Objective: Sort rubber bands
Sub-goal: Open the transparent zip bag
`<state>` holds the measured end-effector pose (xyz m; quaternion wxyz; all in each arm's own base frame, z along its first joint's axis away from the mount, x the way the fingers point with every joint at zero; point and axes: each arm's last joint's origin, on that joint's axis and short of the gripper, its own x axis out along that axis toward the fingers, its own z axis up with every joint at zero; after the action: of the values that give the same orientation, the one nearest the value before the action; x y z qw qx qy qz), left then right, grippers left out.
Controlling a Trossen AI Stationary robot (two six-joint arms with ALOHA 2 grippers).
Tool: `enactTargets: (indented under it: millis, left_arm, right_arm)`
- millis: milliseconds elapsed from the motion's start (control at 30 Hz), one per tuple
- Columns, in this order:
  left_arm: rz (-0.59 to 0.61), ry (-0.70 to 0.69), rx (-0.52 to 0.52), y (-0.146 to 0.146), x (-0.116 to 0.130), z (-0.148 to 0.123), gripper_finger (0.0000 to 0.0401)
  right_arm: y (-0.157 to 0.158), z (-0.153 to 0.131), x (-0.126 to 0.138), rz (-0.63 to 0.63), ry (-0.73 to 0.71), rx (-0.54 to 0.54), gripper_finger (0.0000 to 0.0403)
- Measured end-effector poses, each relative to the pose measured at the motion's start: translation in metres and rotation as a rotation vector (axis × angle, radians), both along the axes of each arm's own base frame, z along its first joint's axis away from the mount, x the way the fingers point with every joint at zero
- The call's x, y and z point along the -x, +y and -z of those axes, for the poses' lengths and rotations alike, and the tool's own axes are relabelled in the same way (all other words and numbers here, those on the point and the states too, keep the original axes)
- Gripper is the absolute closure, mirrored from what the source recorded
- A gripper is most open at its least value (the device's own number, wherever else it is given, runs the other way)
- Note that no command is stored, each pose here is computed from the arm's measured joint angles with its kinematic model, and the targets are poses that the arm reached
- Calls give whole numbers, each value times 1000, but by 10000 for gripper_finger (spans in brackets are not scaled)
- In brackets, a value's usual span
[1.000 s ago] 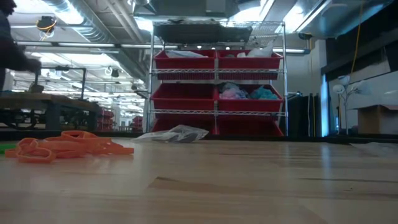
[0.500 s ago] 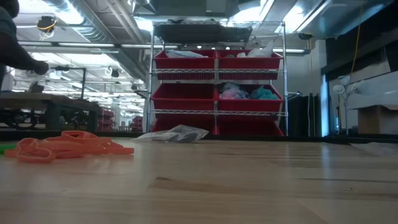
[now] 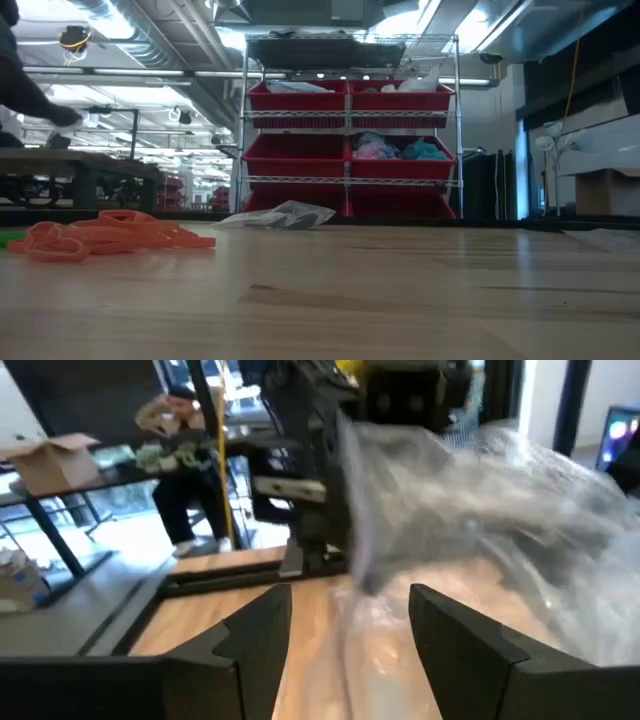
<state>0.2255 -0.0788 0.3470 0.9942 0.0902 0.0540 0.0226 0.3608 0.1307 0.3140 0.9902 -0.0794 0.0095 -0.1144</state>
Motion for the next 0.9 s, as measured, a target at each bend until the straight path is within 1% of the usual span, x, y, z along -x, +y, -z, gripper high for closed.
enactTargets:
  millis: [100,267,433,567,633,900]
  left_arm:
    - [0,-21,9,2,6,-5,203]
    - [-4,12,-1,4,7,-2,203]
    - [-10,41,-12,6,5,1,203]
    - [15,27,-2,5,5,0,203]
    - [48,26,4,4,5,-1,203]
    - [79,27,53,3,4,0,203]
  right_arm:
    - [0,0,0,-5,1,0,403]
    - [1,0,0,-21,1,1,403]
    - [4,0,-1,-132,3,2,403]
    - [5,0,-1,-165,3,2,403]
    - [5,0,-1,-171,3,3,403]
    - [3,0,-2,-164,3,3,403]
